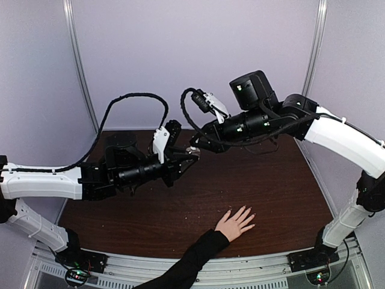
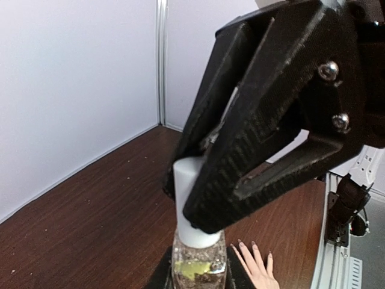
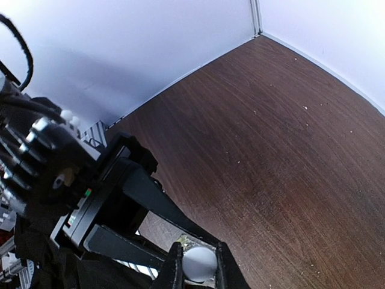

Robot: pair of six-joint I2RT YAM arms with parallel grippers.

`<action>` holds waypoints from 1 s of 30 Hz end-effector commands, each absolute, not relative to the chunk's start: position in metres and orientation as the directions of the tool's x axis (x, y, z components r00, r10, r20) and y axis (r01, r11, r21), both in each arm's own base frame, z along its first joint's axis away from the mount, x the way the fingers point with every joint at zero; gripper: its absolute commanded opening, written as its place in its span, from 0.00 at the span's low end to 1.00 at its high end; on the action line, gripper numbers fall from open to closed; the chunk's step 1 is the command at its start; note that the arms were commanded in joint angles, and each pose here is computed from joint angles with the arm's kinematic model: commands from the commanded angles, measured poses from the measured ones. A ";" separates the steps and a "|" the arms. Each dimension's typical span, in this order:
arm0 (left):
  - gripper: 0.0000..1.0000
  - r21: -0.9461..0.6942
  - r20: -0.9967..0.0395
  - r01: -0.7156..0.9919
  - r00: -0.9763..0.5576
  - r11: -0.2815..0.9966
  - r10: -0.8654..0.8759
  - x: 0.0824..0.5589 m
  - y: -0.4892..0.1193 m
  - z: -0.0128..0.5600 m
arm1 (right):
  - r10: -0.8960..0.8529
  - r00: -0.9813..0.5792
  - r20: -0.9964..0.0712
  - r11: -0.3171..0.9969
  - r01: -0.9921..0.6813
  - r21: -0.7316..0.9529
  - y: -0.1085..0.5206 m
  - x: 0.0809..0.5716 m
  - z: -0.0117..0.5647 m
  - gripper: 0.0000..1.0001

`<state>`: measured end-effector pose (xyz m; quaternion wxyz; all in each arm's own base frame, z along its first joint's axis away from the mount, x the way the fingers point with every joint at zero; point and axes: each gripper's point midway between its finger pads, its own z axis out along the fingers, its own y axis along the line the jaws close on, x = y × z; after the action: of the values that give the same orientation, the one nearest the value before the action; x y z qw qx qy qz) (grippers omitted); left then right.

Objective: Paint the nails
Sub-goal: Unscrew the nail polish bottle cap from the nail polish bottle.

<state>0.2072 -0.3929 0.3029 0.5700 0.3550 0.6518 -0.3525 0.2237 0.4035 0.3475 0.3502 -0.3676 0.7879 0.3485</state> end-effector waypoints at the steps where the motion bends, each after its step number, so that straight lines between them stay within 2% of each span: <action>1: 0.00 -0.043 -0.996 0.968 -0.021 0.246 -0.089 0.159 -0.406 0.353 | -0.316 -0.373 -0.872 0.305 -0.911 0.279 0.412 0.197 0.386 0.00; 7: 0.00 -0.017 -0.991 0.998 -0.009 0.055 -0.136 0.127 -0.410 0.364 | -0.323 -0.295 -0.899 0.163 -0.953 0.255 0.411 0.174 0.401 0.00; 15: 0.00 0.028 -0.986 0.983 -0.003 -0.182 -0.166 0.089 -0.413 0.376 | -0.309 -0.160 -0.938 -0.138 -0.968 0.211 0.409 0.122 0.419 0.00; 20: 0.00 0.048 -0.984 0.946 -0.010 -0.319 -0.179 0.068 -0.413 0.383 | -0.280 -0.083 -0.956 -0.256 -0.954 0.158 0.406 0.099 0.427 0.00; 26: 0.00 0.059 -0.982 0.909 -0.021 -0.414 -0.186 0.054 -0.410 0.388 | -0.260 -0.016 -0.965 -0.352 -0.929 0.110 0.398 0.081 0.431 0.00; 30: 0.00 0.064 -0.984 0.924 -0.003 -0.377 -0.176 0.058 -0.409 0.386 | -0.273 0.001 -0.962 -0.330 -0.939 0.092 0.394 0.083 0.429 0.00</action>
<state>0.0730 -0.4114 0.3684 0.4243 0.5292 0.3913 -0.6219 0.0887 0.3900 0.4150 0.3014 -0.6174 0.5184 0.5091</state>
